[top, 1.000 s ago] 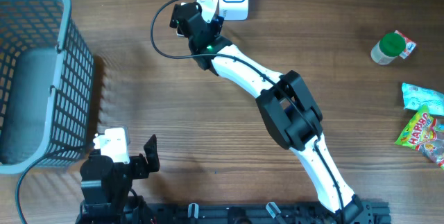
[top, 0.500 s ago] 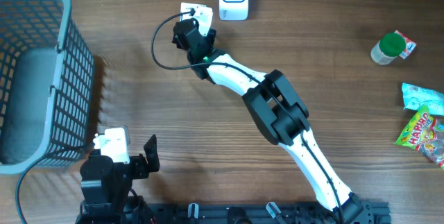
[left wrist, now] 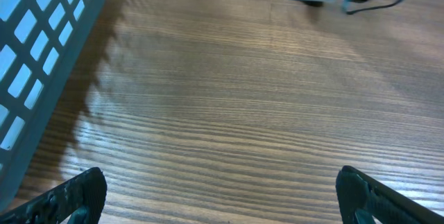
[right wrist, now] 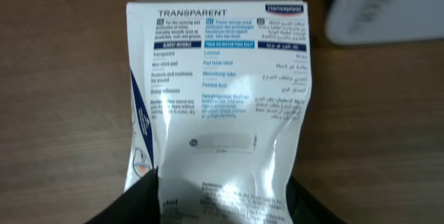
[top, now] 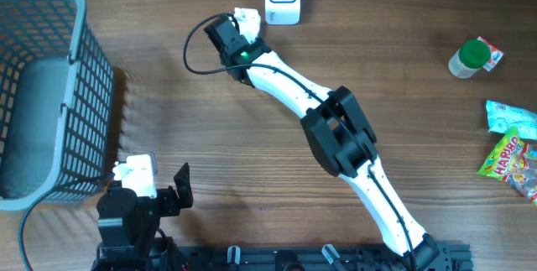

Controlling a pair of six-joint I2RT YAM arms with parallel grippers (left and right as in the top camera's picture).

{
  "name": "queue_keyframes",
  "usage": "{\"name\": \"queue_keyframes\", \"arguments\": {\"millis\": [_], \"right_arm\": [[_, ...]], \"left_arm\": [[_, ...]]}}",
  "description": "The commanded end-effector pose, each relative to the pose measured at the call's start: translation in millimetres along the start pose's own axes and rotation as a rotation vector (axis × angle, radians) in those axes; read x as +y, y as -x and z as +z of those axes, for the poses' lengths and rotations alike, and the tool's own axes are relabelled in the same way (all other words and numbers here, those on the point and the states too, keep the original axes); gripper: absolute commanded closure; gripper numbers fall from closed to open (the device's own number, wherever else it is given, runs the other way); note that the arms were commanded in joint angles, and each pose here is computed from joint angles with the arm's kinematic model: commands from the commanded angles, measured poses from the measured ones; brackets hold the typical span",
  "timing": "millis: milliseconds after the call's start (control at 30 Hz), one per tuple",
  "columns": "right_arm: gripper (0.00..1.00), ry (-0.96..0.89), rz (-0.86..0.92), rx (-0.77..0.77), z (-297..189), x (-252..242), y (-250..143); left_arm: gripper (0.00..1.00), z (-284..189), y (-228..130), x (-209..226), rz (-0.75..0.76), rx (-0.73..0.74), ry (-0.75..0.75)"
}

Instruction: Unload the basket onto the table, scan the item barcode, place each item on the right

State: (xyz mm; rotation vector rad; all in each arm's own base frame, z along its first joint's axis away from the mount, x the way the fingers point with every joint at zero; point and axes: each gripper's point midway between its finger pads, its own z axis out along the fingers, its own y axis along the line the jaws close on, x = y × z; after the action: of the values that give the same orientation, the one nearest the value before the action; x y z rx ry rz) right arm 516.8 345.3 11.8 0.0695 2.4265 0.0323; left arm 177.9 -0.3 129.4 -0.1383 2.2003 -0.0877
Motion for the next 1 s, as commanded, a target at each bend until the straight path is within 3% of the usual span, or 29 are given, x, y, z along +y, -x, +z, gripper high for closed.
{"name": "queue_keyframes", "arguments": {"millis": [0,67,100,133,167,333,533,967], "right_arm": [[0.52,-0.016,-0.092,0.203,-23,-18,-35],[0.52,-0.002,-0.099,0.284,-48,-22,-40],[0.47,0.009,-0.103,0.311,-58,-23,-41],[0.32,0.024,-0.105,0.325,-68,-22,-39],[0.0,0.039,-0.113,0.322,-73,-21,-35],[0.0,0.064,-0.15,0.298,-73,-16,-30],[0.0,-0.001,-0.176,0.39,-50,-34,-73],[0.01,-0.01,-0.147,0.412,-3,-35,-105]], "left_arm": [[0.0,1,-1,-1,0.002,-0.002,-0.008],[0.0,0,-1,-1,0.002,-0.002,-0.008],[0.0,0,-1,-1,0.002,-0.002,-0.008],[0.0,0,-1,-1,0.002,-0.002,-0.008],[0.0,1,-1,-1,0.002,-0.002,-0.008],[0.0,0,-1,-1,0.002,-0.002,-0.008],[0.0,0,-1,-1,0.002,-0.002,-0.008],[0.0,1,-1,-1,0.002,-0.002,-0.008]]}}
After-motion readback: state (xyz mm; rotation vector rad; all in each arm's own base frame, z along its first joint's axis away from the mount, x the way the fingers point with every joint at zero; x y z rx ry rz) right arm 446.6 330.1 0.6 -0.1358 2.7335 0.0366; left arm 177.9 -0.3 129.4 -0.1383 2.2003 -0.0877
